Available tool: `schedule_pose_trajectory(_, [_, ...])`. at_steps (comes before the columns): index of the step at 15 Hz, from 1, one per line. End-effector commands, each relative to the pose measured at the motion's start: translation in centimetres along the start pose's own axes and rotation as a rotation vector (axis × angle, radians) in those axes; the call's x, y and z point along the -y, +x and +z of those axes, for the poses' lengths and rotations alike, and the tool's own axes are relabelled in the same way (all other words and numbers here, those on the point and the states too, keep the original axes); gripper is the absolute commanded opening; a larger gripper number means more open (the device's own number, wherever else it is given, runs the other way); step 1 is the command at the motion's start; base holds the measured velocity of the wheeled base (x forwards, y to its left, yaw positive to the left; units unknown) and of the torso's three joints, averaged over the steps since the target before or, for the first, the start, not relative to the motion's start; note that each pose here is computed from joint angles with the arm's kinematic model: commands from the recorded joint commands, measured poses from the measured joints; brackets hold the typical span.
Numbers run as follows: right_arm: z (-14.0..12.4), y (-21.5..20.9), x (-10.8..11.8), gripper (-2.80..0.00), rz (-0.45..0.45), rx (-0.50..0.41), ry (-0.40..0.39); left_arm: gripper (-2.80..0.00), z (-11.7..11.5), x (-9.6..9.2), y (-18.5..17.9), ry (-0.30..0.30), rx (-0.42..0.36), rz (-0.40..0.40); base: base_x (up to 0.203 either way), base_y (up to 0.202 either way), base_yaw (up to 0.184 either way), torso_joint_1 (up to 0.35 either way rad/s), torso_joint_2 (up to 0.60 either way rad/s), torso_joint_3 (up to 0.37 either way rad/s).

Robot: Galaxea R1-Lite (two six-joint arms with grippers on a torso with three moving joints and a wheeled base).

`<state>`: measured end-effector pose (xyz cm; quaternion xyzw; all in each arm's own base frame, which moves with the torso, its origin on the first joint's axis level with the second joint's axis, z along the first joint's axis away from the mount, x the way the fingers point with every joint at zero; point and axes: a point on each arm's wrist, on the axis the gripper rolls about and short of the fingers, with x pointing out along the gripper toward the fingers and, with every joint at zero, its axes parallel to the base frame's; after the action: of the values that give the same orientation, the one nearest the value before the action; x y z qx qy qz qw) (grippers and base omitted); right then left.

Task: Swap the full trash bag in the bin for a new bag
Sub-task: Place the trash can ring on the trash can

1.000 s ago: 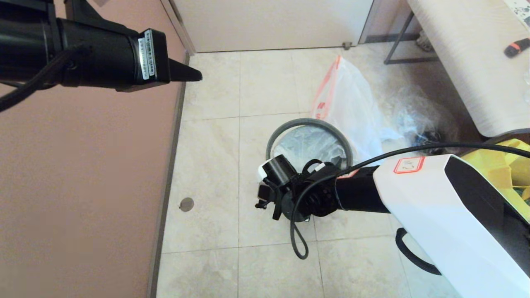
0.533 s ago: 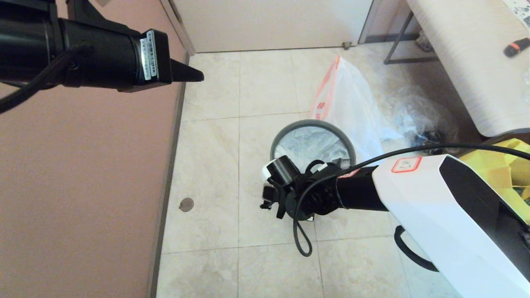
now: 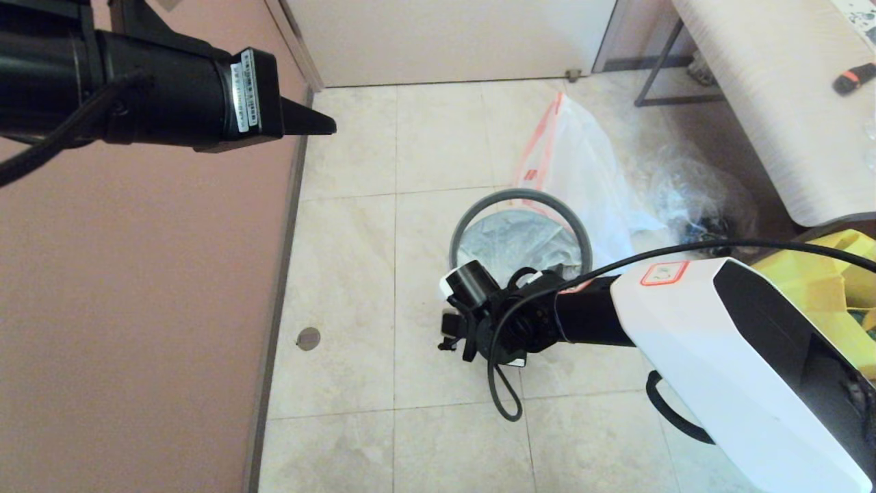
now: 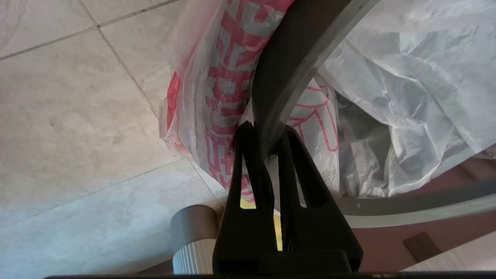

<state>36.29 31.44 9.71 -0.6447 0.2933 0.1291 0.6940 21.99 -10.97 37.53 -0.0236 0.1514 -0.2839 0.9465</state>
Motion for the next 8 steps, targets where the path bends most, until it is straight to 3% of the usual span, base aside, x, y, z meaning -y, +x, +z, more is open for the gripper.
schedule_pose_trajectory(1, [0.1, -0.3, 0.2, -2.8, -0.009, 0.004, 0.003, -2.8, 0.0, 0.0, 0.0, -0.001, -0.003, -0.001, 0.0, 0.0, 0.0, 0.0, 0.0, 0.0])
schedule_pose_trajectory(8, [-0.4, -2.5, 2.0, -2.8, -0.035, 0.036, 0.043, -2.8, -0.1, 0.2, -0.1, 0.001, -0.005, -0.008, 0.0, 0.0, 0.0, 0.0, 0.0, 0.0])
